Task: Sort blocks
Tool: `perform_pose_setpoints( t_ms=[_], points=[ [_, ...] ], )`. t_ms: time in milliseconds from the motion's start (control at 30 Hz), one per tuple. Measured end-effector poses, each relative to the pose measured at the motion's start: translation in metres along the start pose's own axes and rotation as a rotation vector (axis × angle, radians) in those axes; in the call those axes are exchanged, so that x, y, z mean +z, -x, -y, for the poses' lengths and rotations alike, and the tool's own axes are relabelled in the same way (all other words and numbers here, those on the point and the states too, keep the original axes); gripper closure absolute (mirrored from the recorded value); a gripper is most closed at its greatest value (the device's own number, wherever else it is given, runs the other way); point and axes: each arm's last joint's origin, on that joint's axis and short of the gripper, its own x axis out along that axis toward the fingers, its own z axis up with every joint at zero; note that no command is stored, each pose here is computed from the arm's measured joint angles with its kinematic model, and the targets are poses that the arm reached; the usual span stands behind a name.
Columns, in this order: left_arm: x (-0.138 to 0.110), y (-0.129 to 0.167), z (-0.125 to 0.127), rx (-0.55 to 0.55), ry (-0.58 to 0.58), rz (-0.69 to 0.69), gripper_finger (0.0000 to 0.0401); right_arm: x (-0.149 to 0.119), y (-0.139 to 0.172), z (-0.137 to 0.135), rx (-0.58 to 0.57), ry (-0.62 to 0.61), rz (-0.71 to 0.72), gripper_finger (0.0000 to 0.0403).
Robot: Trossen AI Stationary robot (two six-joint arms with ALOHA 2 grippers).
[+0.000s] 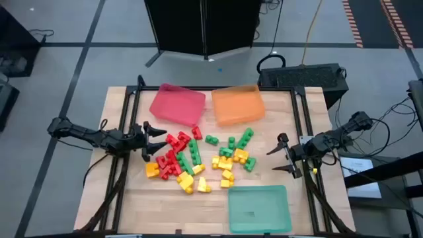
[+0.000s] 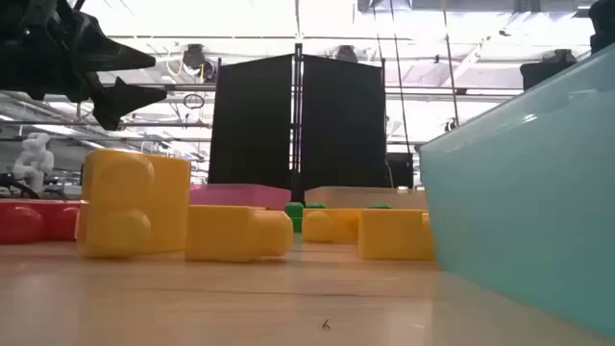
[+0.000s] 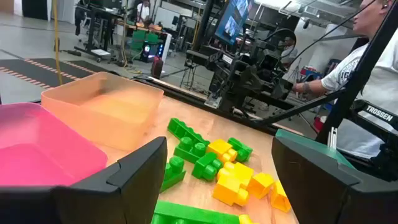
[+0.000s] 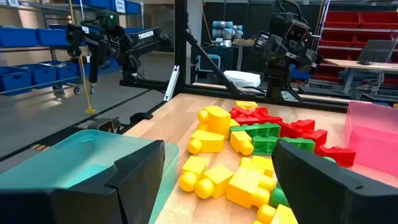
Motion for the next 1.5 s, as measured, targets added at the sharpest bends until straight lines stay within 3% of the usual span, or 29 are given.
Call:
perform_pose_setpoints(
  t_ms=[1333,1400,1500],
  points=[
    [0.000,0.000,0.000,0.000,0.000,0.000,0.0109,0.002,0.000,0.000,0.001,-0.005,0.025,0.0112],
    [0.000,0.000,0.000,0.000,0.000,0.000,0.0109,0.006,0.000,0.000,0.003,-0.063,0.068,0.0112],
    [0.000,0.000,0.000,0.000,0.000,-0.001,0.0109,0.016,0.001,0.001,-0.009,-0.319,0.171,0.0112]
  ],
)
